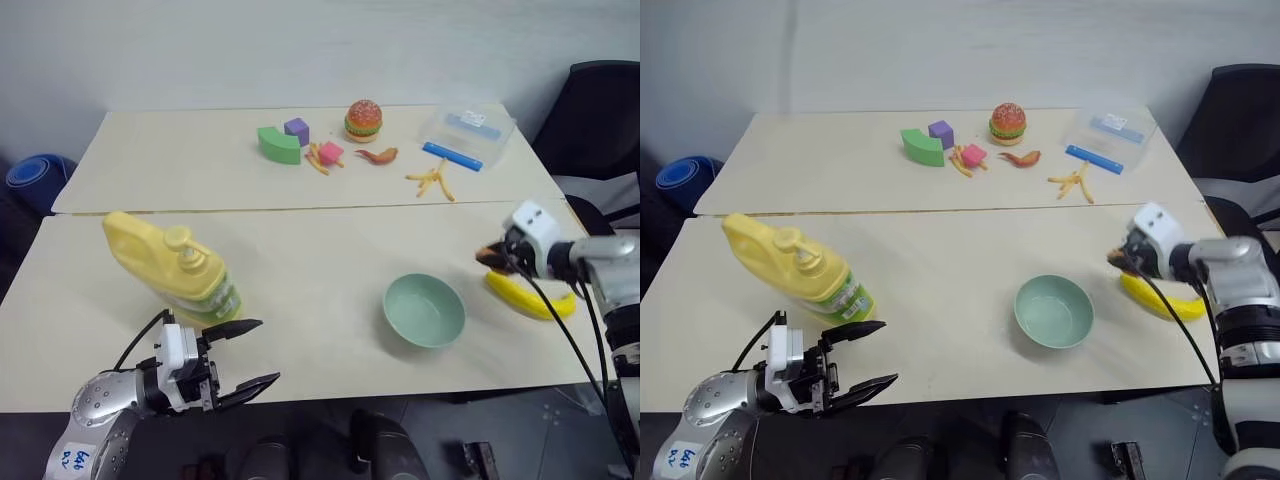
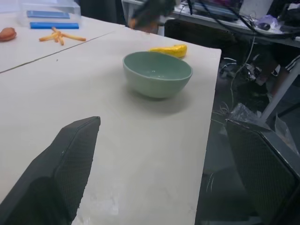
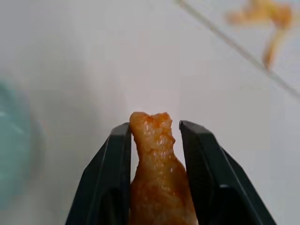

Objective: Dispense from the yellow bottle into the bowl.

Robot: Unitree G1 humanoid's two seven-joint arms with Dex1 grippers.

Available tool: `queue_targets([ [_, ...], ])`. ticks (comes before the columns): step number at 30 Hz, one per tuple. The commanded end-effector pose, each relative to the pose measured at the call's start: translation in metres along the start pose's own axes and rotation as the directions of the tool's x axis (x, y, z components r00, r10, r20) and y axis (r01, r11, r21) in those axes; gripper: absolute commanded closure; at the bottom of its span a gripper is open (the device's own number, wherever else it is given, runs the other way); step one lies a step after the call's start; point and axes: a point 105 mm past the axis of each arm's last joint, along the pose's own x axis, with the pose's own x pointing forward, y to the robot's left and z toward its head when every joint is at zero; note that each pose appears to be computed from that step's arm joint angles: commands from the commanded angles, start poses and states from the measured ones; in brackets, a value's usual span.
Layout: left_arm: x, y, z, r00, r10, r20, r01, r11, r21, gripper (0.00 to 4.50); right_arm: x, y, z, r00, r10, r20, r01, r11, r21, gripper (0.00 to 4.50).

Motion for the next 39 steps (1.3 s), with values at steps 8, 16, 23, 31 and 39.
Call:
queue_targets([
  [8,-0.009,0.01,0.003,1.0,0.01,-0.017,-0.009,0.999,0.047,0.0,-0.03,0.02,0.027,0.943,0.171,0.287,-0.13,0.979,-0.156,0.33],
  [16,-0.014,0.011,0.001,0.999,0.013,-0.033,-0.011,0.999,0.045,0.0,-0.048,0.151,0.044,0.819,0.44,0.369,-0.418,0.897,-0.142,0.02],
  [23,-0.013,0.01,0.001,0.999,0.017,-0.036,-0.016,0.999,0.044,0.0,-0.023,0.178,0.019,0.882,0.324,0.341,-0.33,0.943,-0.04,0.02],
  [31,-0.017,0.015,0.007,0.998,0.043,-0.037,-0.041,0.997,0.064,0.0,0.014,0.191,0.006,0.918,0.295,0.266,-0.291,0.955,-0.056,1.29],
  [39,-0.027,0.017,0.012,0.992,0.124,-0.014,-0.123,0.99,0.062,0.0,0.01,0.202,0.021,0.88,0.391,0.271,-0.346,0.917,-0.198,4.13],
])
